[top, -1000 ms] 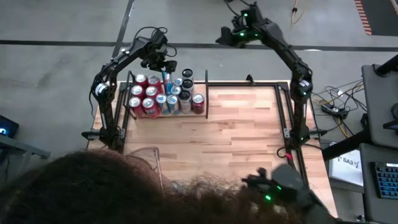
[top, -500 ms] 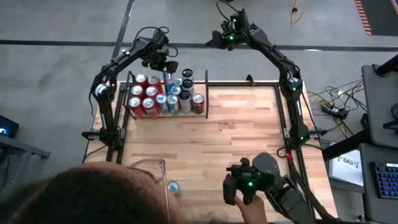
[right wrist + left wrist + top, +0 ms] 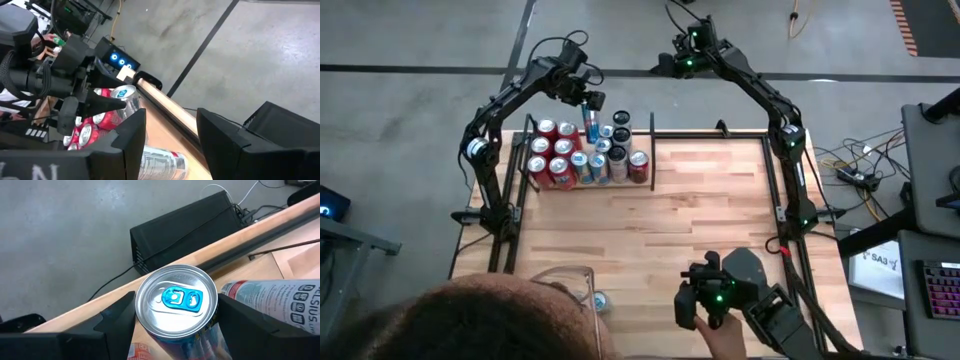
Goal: Place canned beverage on shelf
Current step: Put the blue soda can on the shelf aligned with the other blue soda can
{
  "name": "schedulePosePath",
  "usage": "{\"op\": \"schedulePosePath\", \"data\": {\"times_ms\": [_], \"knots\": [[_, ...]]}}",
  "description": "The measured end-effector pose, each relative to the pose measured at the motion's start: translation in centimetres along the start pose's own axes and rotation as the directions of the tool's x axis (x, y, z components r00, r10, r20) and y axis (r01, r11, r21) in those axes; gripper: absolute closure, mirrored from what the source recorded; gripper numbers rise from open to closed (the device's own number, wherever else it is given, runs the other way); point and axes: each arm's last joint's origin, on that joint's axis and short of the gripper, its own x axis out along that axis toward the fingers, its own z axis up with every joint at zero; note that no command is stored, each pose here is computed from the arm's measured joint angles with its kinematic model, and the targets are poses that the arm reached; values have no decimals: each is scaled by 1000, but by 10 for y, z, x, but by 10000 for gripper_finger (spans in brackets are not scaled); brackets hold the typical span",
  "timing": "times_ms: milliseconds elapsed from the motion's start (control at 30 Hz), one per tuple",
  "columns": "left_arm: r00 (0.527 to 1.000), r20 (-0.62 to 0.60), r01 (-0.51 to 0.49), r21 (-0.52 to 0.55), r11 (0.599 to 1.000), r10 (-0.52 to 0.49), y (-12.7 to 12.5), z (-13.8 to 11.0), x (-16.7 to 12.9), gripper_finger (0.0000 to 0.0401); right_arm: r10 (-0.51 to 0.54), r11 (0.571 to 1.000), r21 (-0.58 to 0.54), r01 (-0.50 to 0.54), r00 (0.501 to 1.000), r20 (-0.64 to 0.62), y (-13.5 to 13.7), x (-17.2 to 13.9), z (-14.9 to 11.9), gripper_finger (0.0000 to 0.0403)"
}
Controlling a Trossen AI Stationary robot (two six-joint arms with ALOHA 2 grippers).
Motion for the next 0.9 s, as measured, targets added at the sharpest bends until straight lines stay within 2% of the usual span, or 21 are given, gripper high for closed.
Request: {"op": "schedulePosePath", "data": {"times_ms": [233,500,800,900], "knots": [[1000,13,6,76,997,-7,-4,0,-3,166,2,1000,-19,-2,1000,-1,2,1,-1,241],[998,67,10,112,994,-17,-5,0,-22,166,3,1000,-22,-3,1000,1,2,1,0,241],[983,181,19,119,993,-41,-7,-6,-69,166,18,999,-40,-17,1000,22,4,1,2,241],[964,258,27,122,992,-58,-8,-8,-91,166,78,994,-75,-74,996,46,10,0,6,241]]}}
